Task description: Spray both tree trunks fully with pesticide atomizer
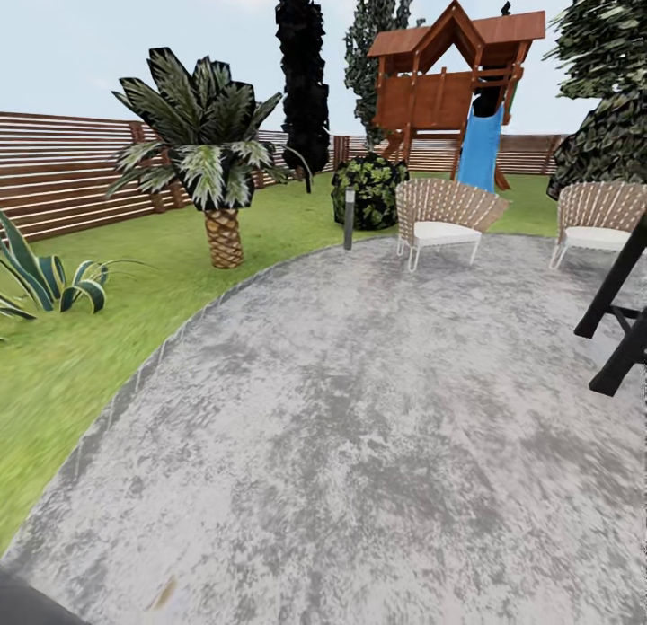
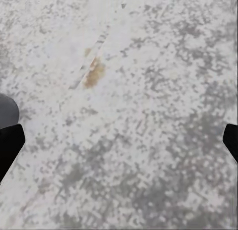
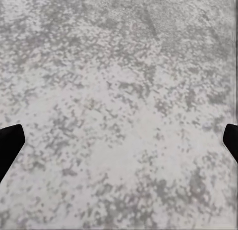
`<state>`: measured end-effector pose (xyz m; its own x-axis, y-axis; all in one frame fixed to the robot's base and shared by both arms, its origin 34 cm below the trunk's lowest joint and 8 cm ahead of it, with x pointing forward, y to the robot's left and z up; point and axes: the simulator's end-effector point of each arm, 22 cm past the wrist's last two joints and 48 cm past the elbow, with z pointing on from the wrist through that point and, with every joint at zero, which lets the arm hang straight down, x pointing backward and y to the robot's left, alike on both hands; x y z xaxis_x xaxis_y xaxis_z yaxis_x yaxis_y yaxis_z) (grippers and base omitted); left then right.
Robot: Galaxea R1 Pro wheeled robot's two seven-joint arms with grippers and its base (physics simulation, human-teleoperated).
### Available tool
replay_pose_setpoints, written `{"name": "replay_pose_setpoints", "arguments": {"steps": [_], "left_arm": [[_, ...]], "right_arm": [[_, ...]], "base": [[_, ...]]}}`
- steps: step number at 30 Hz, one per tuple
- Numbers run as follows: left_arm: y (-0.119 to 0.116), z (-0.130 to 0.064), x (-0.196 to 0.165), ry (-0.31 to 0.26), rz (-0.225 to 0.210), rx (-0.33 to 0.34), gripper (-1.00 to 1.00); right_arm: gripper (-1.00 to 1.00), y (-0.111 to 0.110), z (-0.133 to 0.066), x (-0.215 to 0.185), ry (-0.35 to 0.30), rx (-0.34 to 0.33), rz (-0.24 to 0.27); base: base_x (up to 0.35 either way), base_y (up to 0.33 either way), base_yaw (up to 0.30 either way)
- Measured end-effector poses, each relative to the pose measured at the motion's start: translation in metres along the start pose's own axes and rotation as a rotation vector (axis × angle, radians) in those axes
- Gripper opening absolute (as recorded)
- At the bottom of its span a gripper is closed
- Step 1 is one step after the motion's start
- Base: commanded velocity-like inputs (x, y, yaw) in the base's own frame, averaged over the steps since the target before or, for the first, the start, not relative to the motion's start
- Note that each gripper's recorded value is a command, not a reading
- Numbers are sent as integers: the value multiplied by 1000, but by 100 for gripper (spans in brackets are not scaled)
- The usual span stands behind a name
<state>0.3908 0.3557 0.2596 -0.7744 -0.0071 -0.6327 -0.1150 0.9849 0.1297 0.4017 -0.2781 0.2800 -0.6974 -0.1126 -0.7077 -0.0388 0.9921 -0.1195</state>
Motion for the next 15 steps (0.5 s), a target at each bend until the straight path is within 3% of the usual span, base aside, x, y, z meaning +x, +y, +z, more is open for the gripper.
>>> {"name": "replay_pose_setpoints", "arguments": {"steps": [8, 15], "left_arm": [[0, 0, 0, 0, 0, 1, 100], [0, 0, 0, 0, 0, 1, 100]], "right_arm": [[100, 0, 0, -1, -2, -2, -1], [100, 1, 0, -1, -2, -2, -1]], "base": [[339, 0, -31], [339, 0, -214]]}}
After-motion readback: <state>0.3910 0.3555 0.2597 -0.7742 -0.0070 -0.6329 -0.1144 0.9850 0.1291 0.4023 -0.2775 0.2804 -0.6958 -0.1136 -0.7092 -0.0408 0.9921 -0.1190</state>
